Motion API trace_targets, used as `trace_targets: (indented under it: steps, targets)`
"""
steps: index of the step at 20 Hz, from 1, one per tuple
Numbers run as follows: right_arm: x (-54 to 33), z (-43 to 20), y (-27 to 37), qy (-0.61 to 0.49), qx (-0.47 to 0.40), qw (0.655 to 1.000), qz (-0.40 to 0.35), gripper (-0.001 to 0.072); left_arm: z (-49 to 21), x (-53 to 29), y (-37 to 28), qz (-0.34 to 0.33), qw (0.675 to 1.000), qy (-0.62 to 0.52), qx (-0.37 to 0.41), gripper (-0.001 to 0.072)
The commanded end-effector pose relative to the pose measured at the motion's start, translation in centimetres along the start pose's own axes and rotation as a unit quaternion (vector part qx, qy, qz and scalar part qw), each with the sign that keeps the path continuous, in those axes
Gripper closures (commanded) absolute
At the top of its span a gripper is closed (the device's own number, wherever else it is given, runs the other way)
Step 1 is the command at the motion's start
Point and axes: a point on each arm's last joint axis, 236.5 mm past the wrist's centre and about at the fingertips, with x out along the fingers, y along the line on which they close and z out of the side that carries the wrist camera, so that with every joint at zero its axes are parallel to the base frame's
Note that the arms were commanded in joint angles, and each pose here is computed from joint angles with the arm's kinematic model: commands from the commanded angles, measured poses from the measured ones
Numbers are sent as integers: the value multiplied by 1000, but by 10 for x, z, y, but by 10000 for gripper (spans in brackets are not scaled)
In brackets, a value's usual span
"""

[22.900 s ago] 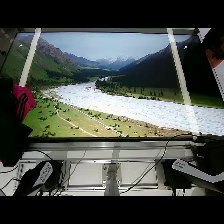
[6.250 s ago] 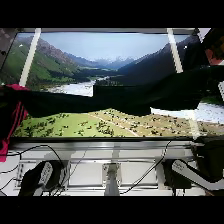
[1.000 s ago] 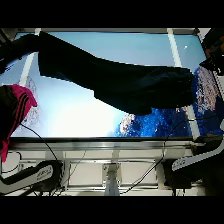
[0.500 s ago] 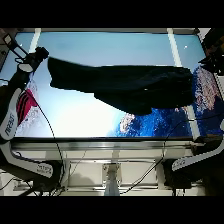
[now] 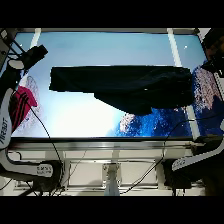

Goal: Fold the clothes and pants, and hang the long-sleeved shirts on hangers.

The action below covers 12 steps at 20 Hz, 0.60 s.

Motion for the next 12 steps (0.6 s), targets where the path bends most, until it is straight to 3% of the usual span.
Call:
trace_targets:
  steps: [1, 5, 7, 8, 9, 10, 12]
  targets:
    - [-1, -22, -18, 57, -17, 998, 3, 666, -55, -35, -35, -79, 985, 151, 21, 694]
    - [-5, -55, -13, 161, 23, 976, 141, 664, -173, -87, -32, -128, 901, 398, 115, 694]
    - [0, -50, -16, 155, 32, 977, 146, 662, -212, -104, -53, -170, 861, 469, 102, 679]
    - [5, -41, -19, 135, 33, 981, 137, 634, -225, -102, -65, -183, 852, 480, 99, 528]
    - [8, -36, -19, 123, 34, 983, 133, 580, -236, -97, -78, -195, 847, 485, 98, 266]
    - [10, -32, -19, 115, 33, 984, 130, 504, -251, -93, -94, -208, 839, 492, 99, 208]
    - [13, -26, -22, 101, 32, 987, 123, 466, -284, -83, -118, -219, 827, 505, 117, 226]
